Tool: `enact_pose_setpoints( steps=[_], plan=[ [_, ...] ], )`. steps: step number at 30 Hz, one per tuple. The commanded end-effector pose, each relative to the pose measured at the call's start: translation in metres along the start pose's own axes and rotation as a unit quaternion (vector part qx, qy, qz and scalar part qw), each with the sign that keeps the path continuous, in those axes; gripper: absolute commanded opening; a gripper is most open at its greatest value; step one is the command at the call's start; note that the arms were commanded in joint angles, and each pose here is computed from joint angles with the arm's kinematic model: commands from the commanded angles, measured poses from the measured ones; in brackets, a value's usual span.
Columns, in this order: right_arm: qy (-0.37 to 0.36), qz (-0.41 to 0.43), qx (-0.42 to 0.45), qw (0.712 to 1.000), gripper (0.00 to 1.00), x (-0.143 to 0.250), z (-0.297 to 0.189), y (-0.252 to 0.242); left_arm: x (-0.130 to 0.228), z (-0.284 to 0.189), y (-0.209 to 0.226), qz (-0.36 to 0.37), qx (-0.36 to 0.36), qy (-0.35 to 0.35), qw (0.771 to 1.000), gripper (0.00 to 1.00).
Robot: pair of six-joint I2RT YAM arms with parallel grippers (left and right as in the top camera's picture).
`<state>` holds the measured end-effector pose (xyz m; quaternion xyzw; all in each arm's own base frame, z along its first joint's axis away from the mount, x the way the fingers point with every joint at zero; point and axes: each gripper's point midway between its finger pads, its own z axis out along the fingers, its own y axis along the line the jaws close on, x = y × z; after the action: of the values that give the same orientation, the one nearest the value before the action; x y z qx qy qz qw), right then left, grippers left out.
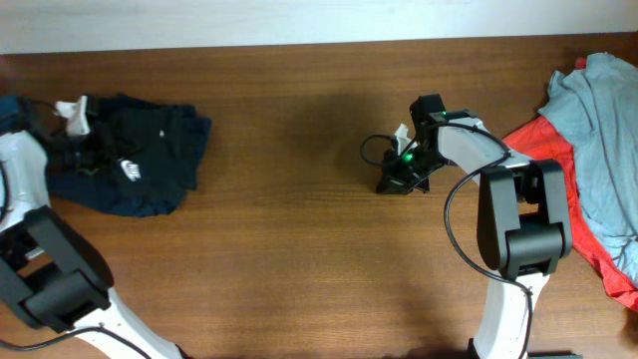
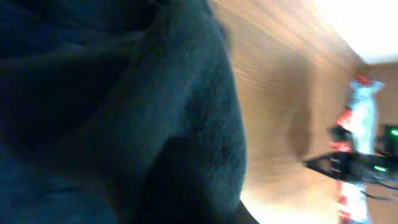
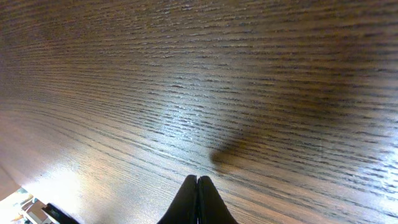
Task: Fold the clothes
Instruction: 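Release the bundle on the navy pile and lift the left gripper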
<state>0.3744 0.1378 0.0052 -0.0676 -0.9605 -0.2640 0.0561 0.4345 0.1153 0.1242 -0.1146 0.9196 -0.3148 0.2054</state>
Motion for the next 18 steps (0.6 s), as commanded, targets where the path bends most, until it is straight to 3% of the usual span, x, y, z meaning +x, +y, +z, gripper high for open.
enact_pose_setpoints(
  steps=[1,6,10,13,14,16,18],
  plan=[
    [0.002,-0.005,0.003,1.0,0.04,0.0,0.001,0.001,-0.009,-0.018,0.02,0.058,-0.072,-0.017,0.996,0.0],
    [0.003,-0.004,0.003,1.0,0.04,0.001,0.001,0.001,-0.012,-0.025,0.051,0.064,-0.158,-0.012,0.985,0.01],
    [0.008,-0.001,0.005,1.0,0.04,0.003,0.001,0.0,-0.01,-0.037,0.077,0.018,-0.239,-0.011,0.971,0.34],
    [0.01,0.0,0.005,1.0,0.04,0.004,0.001,0.0,-0.007,-0.051,0.099,-0.031,-0.309,-0.015,0.951,0.44],
    [0.011,0.001,0.006,1.0,0.04,0.005,0.001,-0.001,-0.007,-0.055,0.104,-0.043,-0.322,-0.018,0.946,0.55],
    [0.013,0.002,0.006,1.0,0.04,0.006,0.001,-0.001,-0.006,-0.061,0.109,-0.058,-0.33,-0.024,0.942,0.99],
    [0.015,0.003,0.007,1.0,0.04,0.007,0.001,-0.001,-0.005,-0.067,0.113,-0.073,-0.332,-0.029,0.94,0.99]
  ],
)
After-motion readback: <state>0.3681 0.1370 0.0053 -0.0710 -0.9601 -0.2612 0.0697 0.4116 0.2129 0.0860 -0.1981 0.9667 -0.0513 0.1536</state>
